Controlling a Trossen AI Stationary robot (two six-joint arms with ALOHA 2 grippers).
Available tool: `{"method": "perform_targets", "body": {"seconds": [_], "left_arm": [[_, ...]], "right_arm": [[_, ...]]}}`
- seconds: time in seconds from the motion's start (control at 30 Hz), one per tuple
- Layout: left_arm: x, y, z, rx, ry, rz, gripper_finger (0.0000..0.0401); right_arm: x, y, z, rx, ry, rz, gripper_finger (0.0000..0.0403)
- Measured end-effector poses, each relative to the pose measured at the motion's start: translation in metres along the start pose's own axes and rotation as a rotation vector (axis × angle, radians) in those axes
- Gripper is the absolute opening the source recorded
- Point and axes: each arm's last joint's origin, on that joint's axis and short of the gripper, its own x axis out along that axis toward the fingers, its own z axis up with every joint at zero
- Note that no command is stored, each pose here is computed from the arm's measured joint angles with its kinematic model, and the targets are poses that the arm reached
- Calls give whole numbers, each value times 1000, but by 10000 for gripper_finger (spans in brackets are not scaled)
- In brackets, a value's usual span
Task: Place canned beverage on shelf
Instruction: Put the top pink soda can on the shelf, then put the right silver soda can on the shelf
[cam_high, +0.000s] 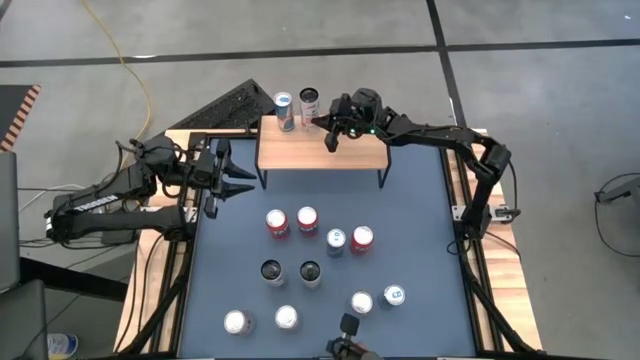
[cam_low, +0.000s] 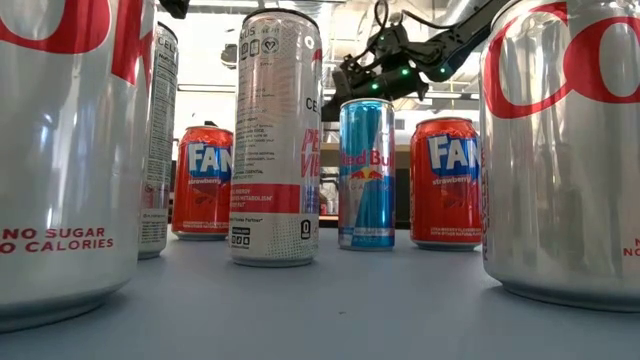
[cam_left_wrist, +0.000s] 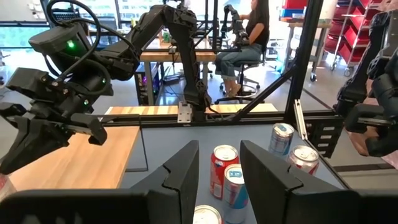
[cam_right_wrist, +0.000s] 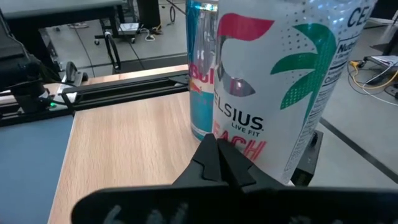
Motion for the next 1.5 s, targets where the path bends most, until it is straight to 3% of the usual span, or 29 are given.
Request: {"method": "perform_targets", "body": {"seconds": [0.43,0.57,0.7,0.87,1.1,1.27,1.5], "left_arm": [[0,1,0,3,1,21,107],[0,0,-1,-21,13,18,107],[0,-1,-5,-43,47,-33,107],[2,-7,-4,-44,37,-96,115],[4,-18,-2,-75,22,-139,140],[6,-27,-2,-78,26,-176,156],[7,-36,-2,-84,29,-224,160]], "right_arm": [[-5,10,5,14,18,21,0],[-32,20,18,27,128,59,0],[-79,47,39,-72,238,125,8],[-147,94,56,-122,377,191,62],[-217,147,57,-63,514,176,194],[-223,181,60,-67,453,155,267],[-186,229,38,-215,505,154,282]]}}
